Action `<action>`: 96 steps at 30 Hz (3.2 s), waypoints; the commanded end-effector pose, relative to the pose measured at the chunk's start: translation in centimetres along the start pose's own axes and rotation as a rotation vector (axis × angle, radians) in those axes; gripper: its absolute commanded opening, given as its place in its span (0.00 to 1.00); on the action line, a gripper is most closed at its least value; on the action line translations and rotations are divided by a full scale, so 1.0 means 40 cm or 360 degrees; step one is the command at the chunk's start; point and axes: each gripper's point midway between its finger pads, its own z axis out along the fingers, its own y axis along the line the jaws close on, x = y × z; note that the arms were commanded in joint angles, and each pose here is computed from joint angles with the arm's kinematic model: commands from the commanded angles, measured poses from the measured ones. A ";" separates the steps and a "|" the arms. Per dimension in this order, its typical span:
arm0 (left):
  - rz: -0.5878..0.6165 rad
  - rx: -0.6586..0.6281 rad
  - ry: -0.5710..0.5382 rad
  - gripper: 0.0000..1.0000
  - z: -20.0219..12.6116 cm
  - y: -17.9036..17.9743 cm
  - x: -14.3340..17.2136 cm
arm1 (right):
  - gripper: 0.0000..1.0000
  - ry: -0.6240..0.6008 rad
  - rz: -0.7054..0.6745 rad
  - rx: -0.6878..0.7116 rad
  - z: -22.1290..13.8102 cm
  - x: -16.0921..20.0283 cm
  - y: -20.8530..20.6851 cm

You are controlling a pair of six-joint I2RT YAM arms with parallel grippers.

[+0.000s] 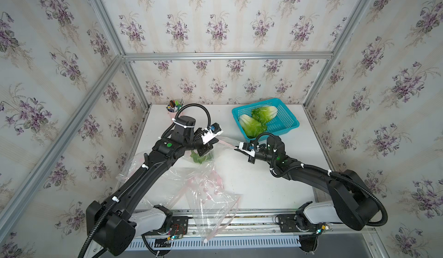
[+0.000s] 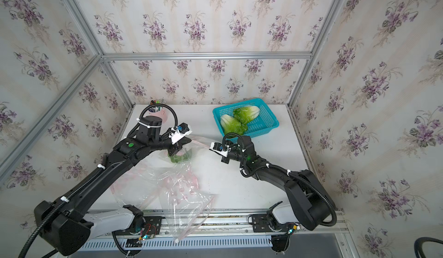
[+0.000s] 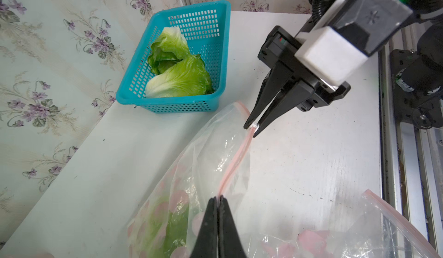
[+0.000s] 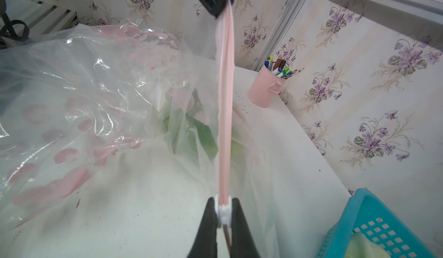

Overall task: Open the zip-top bag and take out the chinese cabbages
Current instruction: Unzip the zipper on the zipper food storage bag, then pick up the Chinese cabbage from the zipper food storage bag.

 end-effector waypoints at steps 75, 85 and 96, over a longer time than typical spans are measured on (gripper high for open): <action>-0.0318 -0.0007 -0.0199 0.00 -0.031 -0.003 0.010 | 0.44 -0.0180 0.0939 0.0766 -0.166 -0.021 -0.185; -0.0330 0.0075 -0.0111 0.00 0.014 -0.089 0.031 | 0.28 0.0293 0.1641 0.0539 -0.107 0.106 -0.095; -0.0303 0.0110 -0.0028 0.00 0.042 -0.133 0.049 | 0.18 0.0405 0.1831 0.0414 -0.086 0.194 -0.004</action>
